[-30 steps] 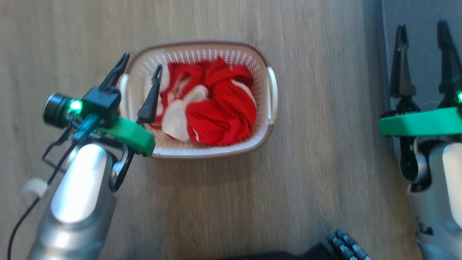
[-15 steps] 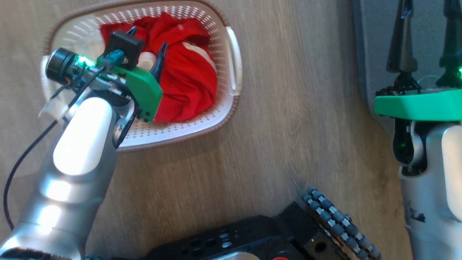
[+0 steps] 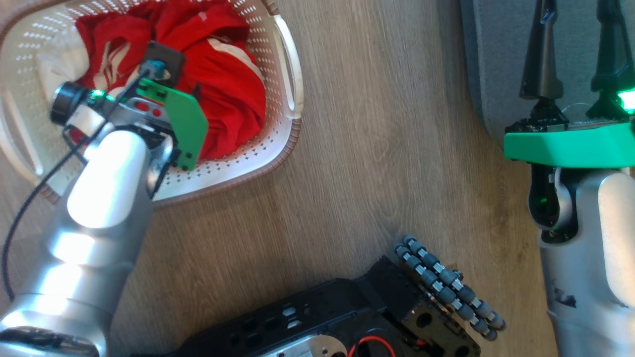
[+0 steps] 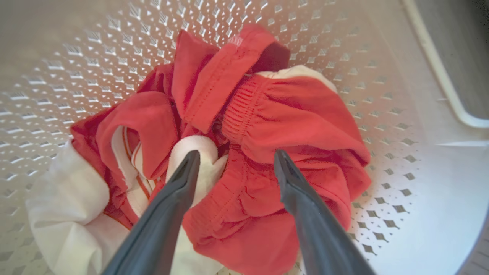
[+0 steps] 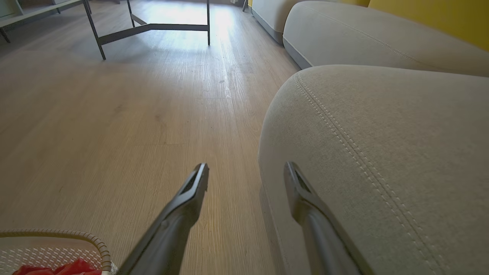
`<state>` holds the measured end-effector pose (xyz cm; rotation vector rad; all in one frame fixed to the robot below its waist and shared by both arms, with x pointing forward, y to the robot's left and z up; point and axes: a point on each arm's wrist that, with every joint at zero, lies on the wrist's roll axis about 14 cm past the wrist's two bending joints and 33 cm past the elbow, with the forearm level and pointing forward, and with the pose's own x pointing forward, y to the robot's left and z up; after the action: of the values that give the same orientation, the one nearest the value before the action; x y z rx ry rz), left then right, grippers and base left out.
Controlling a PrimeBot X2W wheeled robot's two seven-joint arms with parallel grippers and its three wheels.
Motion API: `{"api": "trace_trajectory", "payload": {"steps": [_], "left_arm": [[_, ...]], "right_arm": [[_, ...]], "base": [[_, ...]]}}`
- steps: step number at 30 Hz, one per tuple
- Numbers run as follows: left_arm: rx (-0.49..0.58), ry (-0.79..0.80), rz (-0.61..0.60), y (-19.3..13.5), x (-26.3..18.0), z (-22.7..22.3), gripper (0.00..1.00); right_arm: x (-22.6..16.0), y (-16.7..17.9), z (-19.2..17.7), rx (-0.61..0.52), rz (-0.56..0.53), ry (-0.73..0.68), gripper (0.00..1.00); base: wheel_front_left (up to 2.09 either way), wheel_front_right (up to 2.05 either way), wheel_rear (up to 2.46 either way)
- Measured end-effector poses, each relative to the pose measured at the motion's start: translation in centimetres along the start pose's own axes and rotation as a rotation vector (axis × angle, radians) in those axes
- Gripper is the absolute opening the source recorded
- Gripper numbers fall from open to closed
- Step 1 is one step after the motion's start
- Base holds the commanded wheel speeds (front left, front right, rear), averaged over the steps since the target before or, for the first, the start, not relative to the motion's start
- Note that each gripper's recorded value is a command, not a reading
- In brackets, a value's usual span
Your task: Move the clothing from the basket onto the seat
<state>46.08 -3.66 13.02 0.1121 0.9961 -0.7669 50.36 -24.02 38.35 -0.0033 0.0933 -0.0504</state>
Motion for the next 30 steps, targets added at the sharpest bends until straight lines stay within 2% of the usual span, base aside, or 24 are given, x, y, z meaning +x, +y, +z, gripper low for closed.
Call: {"api": "trace_trajectory", "payload": {"steps": [10,27,28,29,30], "left_arm": [[-0.041,0.112,0.038,2.1,2.6,-4.2,1.00],[-0.051,0.199,0.058,3.2,4.6,-7.1,1.00],[-0.050,0.197,0.057,3.2,4.6,-7.1,0.93],[-0.049,0.197,0.057,3.2,4.6,-7.2,0.49],[-0.049,0.196,0.055,3.1,4.6,-7.2,0.33]], "right_arm": [[-0.3,-0.6,-2.5,-0.014,-0.014,0.062,1.00],[-0.5,-0.4,-4.6,-0.014,-0.012,0.108,1.00],[-0.5,-0.4,-4.6,-0.014,-0.012,0.107,1.00],[-0.5,-0.4,-4.6,-0.014,-0.013,0.107,1.00],[-0.5,-0.4,-4.6,-0.014,-0.014,0.107,1.00]], "base": [[0.00,0.00,0.00],[0.00,0.00,0.00],[0.00,0.00,0.00],[0.00,0.00,0.00],[0.00,0.00,0.00]]}}
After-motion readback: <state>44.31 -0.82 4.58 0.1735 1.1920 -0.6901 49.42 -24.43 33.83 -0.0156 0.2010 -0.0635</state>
